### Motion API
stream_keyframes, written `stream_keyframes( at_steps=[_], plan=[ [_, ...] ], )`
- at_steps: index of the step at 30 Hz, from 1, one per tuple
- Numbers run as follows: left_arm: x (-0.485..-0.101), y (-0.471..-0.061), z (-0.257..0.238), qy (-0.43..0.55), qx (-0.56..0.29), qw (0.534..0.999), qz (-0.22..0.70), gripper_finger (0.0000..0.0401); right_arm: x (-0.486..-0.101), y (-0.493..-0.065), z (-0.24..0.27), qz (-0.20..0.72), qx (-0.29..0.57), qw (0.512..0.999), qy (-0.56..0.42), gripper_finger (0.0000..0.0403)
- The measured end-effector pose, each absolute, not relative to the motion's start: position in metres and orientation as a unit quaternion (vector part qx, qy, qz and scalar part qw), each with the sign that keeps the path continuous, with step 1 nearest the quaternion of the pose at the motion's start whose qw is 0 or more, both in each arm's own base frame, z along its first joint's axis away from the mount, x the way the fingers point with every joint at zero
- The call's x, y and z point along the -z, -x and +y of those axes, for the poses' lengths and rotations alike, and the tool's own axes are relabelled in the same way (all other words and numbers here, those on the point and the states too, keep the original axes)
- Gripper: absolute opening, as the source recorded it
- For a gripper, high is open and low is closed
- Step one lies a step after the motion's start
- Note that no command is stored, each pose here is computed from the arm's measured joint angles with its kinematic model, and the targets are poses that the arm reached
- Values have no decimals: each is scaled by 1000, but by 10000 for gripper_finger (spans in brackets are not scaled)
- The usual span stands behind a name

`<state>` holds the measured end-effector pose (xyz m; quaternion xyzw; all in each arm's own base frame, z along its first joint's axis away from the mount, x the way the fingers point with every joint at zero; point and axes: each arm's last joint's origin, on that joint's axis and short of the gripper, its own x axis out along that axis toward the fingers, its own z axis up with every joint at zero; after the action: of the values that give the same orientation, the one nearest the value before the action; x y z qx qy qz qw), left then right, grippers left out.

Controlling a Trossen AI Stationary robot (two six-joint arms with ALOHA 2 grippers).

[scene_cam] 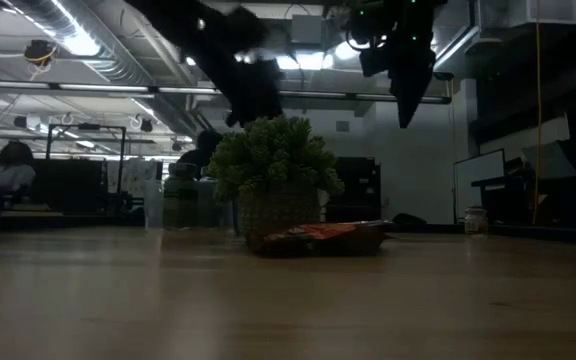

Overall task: Sort spices by type
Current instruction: Put the bottom left white bottled seasoning into the black transparent bin

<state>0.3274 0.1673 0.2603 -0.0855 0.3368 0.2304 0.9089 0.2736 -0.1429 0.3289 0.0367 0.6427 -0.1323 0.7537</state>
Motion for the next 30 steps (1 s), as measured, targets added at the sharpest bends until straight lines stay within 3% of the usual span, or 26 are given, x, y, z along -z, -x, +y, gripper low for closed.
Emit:
stream_keyframes(
  at_steps=[8,15,30],
  plan=[
    [-220,-351,226,119,-248,839,470,183,-331,-282,-147,608,160,777,-32,266],
    [-181,-352,248,144,-245,792,541,183,-331,-277,-151,622,193,759,-12,266],
    [-167,-357,253,89,-209,800,555,205,-331,-272,-162,616,195,762,-34,266]
  ],
)
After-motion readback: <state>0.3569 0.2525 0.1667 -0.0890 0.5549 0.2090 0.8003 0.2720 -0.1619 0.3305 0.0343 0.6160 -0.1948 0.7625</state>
